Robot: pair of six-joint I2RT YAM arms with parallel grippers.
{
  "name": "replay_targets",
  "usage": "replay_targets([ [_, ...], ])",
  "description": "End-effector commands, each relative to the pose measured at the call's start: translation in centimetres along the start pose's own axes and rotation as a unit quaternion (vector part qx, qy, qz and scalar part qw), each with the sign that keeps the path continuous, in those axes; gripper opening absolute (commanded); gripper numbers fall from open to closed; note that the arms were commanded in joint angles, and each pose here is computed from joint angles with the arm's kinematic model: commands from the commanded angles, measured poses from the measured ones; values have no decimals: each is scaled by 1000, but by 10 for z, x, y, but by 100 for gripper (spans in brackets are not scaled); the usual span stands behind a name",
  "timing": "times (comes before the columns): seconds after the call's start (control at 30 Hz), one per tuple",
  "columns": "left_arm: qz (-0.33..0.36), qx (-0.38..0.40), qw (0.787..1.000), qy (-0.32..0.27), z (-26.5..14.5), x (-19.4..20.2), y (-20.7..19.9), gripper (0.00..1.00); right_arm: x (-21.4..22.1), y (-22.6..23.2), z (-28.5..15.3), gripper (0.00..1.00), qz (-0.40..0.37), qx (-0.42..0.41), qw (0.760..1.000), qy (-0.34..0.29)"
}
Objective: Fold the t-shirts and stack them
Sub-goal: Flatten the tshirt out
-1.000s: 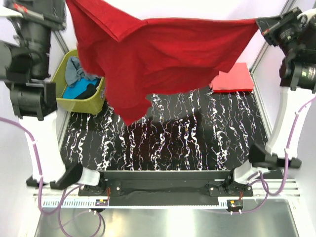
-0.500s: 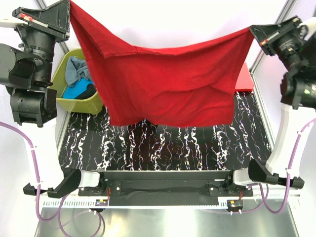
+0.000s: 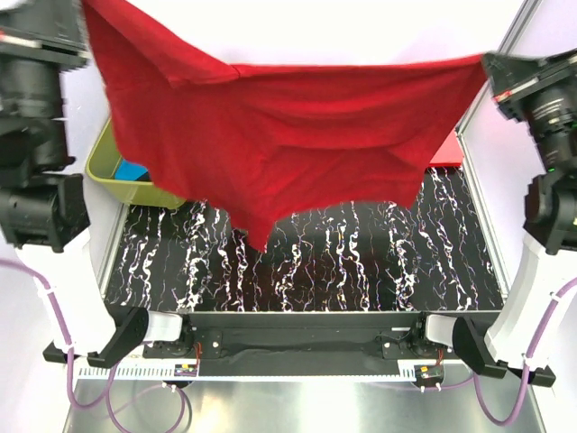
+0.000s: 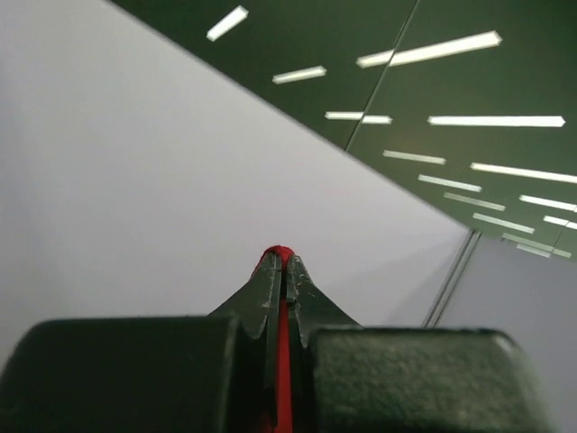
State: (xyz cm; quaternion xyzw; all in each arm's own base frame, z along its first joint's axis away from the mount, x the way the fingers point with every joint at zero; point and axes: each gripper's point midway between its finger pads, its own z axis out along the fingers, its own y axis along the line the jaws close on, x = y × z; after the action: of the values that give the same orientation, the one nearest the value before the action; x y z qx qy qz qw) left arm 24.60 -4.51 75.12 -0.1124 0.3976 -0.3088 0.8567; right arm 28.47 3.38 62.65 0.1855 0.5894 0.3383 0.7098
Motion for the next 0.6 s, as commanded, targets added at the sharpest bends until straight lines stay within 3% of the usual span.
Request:
replay_targets([
  [0.0, -17, 5, 998, -60, 17, -24, -3, 0, 0, -32, 43, 0, 25, 44, 999, -1],
  [0.13, -14, 35, 997, -66, -8, -42, -24, 0, -6, 5, 19, 0, -3, -20, 1000, 1],
  [0.17, -9, 48, 993, -108, -31, -75, -40, 0, -6, 11, 11, 0, -23, -30, 999, 0],
  [0.37, 19, 105, 969, -224, -104, -169, -97, 0, -12, 75, -86, 0, -63, -104, 992, -26],
  [0.57, 28, 122, 956, -265, -153, -204, -117, 0, 3, 101, -169, 0, -57, -111, 992, -20],
])
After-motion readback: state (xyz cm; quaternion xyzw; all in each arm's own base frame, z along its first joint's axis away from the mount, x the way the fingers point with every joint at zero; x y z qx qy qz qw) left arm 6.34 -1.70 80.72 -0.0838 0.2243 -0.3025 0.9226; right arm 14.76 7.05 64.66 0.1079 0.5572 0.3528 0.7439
